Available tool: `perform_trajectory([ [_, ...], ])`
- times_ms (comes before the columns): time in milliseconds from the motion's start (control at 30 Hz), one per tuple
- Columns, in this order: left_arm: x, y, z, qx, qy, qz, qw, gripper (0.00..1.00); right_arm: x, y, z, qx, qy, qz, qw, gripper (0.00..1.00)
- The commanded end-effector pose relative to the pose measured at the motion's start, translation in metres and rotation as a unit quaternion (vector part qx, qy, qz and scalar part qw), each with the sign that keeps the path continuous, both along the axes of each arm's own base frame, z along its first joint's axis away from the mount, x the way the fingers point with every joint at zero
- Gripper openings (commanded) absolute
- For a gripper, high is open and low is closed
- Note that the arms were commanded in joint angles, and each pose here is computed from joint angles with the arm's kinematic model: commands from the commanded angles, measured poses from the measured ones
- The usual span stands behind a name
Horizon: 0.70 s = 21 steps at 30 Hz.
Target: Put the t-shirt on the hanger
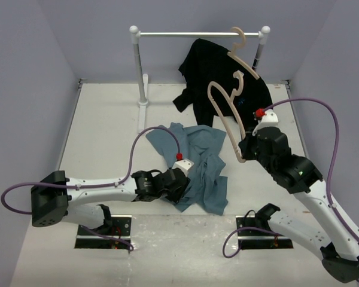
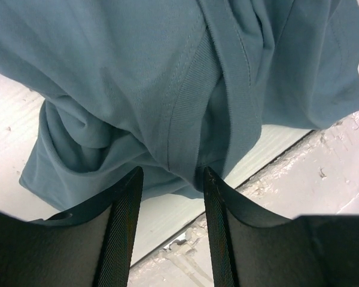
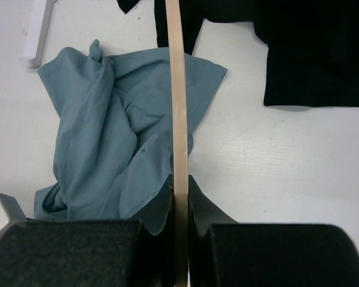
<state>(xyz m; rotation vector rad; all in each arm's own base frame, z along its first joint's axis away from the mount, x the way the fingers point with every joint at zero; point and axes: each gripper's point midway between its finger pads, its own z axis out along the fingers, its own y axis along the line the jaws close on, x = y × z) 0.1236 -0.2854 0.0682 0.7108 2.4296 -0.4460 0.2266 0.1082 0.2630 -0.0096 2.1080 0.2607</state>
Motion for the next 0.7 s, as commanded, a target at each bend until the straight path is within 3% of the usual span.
perform_trajectory([
  [0,-0.001,-0.014,0.000,-0.024,0.004,-0.011,1.000,0.49,0.006,0.007,0.010,0.015,-0.019,0.009,1.000,0.00],
  [100,-0.001,-0.017,-0.002,-0.026,0.004,-0.014,1.000,0.49,0.006,0.007,0.009,0.013,-0.017,0.009,1.000,0.00],
  [167,0.001,-0.017,-0.006,-0.018,0.002,-0.010,1.000,0.44,0.006,0.008,0.009,0.015,-0.016,0.012,1.000,0.00],
  [333,0.013,-0.013,-0.005,-0.002,-0.019,0.016,1.000,0.21,0.003,0.009,0.011,0.019,-0.016,0.017,1.000,0.00],
  [433,0.032,-0.004,0.010,0.012,-0.057,0.061,0.996,0.01,0.000,0.011,0.013,0.024,-0.020,0.026,0.999,0.00],
  [567,0.068,0.008,0.042,0.007,-0.095,0.127,0.987,0.00,-0.006,0.016,0.009,0.031,-0.030,0.055,0.998,0.00],
  [667,0.104,0.017,0.071,-0.021,-0.110,0.162,0.980,0.00,-0.016,0.027,0.026,0.066,-0.086,0.108,0.988,0.00],
])
